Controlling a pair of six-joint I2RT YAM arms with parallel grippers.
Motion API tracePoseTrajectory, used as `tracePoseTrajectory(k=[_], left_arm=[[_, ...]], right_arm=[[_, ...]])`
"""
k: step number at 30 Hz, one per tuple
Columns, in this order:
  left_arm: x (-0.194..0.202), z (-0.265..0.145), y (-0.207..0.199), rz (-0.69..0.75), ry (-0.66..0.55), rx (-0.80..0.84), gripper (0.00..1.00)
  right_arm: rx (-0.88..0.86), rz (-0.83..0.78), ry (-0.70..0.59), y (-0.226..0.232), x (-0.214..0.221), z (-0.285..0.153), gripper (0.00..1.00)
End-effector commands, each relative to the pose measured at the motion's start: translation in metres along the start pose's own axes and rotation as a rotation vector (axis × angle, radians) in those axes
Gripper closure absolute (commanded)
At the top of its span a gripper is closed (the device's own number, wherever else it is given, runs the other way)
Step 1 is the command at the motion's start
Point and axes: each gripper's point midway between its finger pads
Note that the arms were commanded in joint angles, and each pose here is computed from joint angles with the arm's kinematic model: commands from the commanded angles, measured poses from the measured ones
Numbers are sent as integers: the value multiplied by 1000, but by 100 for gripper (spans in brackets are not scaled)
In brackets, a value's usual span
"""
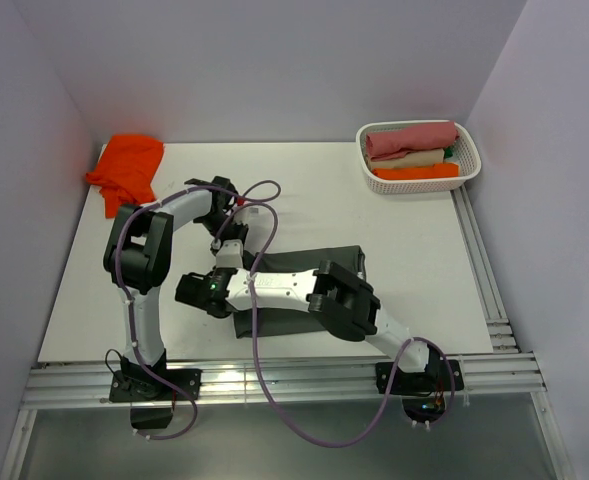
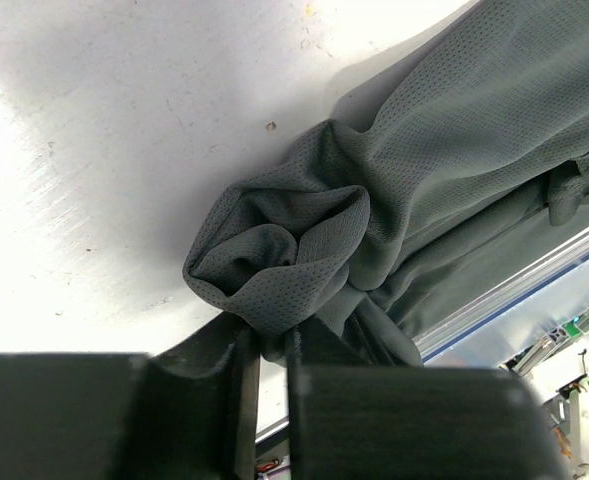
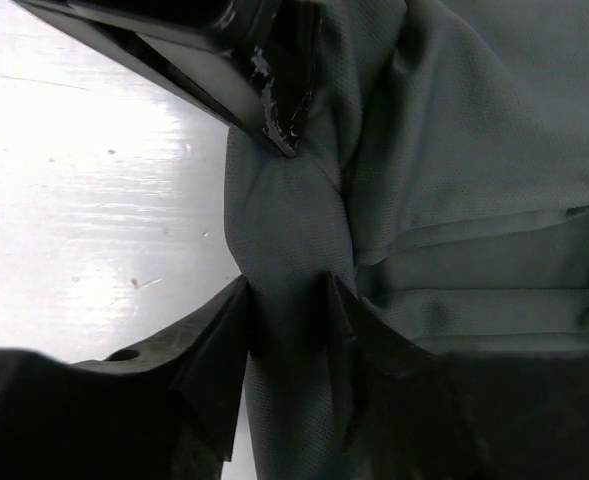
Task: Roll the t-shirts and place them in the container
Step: Roll the tshirt
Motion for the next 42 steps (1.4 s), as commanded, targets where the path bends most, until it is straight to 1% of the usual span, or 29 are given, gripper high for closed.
tracePoseTrajectory(k=[1, 2, 3, 4, 5, 6, 7, 8, 9, 10, 11, 12, 13, 14, 16, 17, 18, 19, 20, 21, 22, 23, 24, 25, 26, 31, 36, 42], left_arm=[[-17, 0, 7, 28, -44, -36, 84], [-19, -1, 5, 29, -50, -29, 81], [-23, -4, 2, 35, -66, -12, 75], [-25, -6, 1, 37, -78, -4, 71], [-30, -11, -2, 42, -99, 5, 66], [-34, -16, -5, 42, -119, 30, 59], [-37, -20, -6, 42, -134, 44, 56], [-39, -25, -8, 43, -149, 58, 52], [-46, -36, -7, 51, -192, 65, 50], [-50, -42, -9, 58, -220, 87, 44], [-53, -49, -9, 64, -247, 94, 42], [-58, -63, -6, 73, -299, 100, 40], [-59, -70, -10, 80, -323, 135, 38], [-61, -80, -10, 102, -354, 144, 37], [-60, -88, -7, 124, -393, 171, 35], [-56, -91, -10, 153, -411, 192, 35], [-54, -92, -7, 162, -427, 195, 35], [-60, -93, -6, 195, -472, 189, 35], [-59, -97, -11, 223, -502, 206, 35], [-49, -85, -10, 216, -488, 225, 35], [-48, -83, -11, 227, -504, 235, 35], [-44, -77, -10, 236, -524, 240, 35], [-43, -74, -13, 245, -540, 262, 35], [-41, -70, -14, 252, -546, 276, 35], [-37, -62, -13, 261, -551, 285, 35], [-25, -35, -10, 235, -505, 354, 36], [-22, -17, -10, 235, -480, 366, 36], [-19, 1, -15, 253, -451, 371, 36]], right_arm=[[4, 40, 31, -7, 11, -6, 60], [-5, 45, 38, -11, 13, -7, 61], [-46, 80, 40, -3, 12, -8, 65], [-77, 111, 39, -1, 5, -15, 67], [-74, 105, 47, -9, 12, -10, 69], [-128, 152, 52, 0, 8, -11, 74], [-173, 193, 47, 3, -3, -20, 76], [-169, 187, 57, -8, 8, -13, 77], [-201, 206, 62, -8, 7, -16, 78], [-280, 260, 68, 5, 2, -20, 78], [-293, 281, 76, -8, 4, -19, 80], [-322, 318, 81, -9, 2, -20, 81], [-414, 379, 86, 3, -8, -32, 81], [-404, 396, 106, -10, 2, -22, 81], [-483, 463, 104, -4, -6, -26, 81], [-482, 475, 131, -13, 1, -22, 81], [-515, 499, 131, -11, -1, -24, 81], [-562, 540, 121, -5, -10, -29, 81], [-569, 554, 146, -10, 0, -25, 81], [-605, 591, 140, -7, -6, -26, 82], [-612, 607, 146, -9, -5, -24, 82], [-599, 633, 165, -16, 4, -18, 82], [-636, 665, 168, -13, 1, -20, 82], [-639, 680, 174, -16, 4, -17, 82], [-628, 702, 193, -23, 14, -12, 82], [-671, 790, 219, -35, 28, -5, 82], [-686, 814, 228, -36, 30, 0, 82], [-654, 819, 220, -48, 27, 11, 82]])
Point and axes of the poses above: each gripper's point midway between its finger pads, its own z axis out along the fingers, its own y axis along the line the jaws close on, x = y × z, and after that the axes turned 3 degrees about z, right-handed
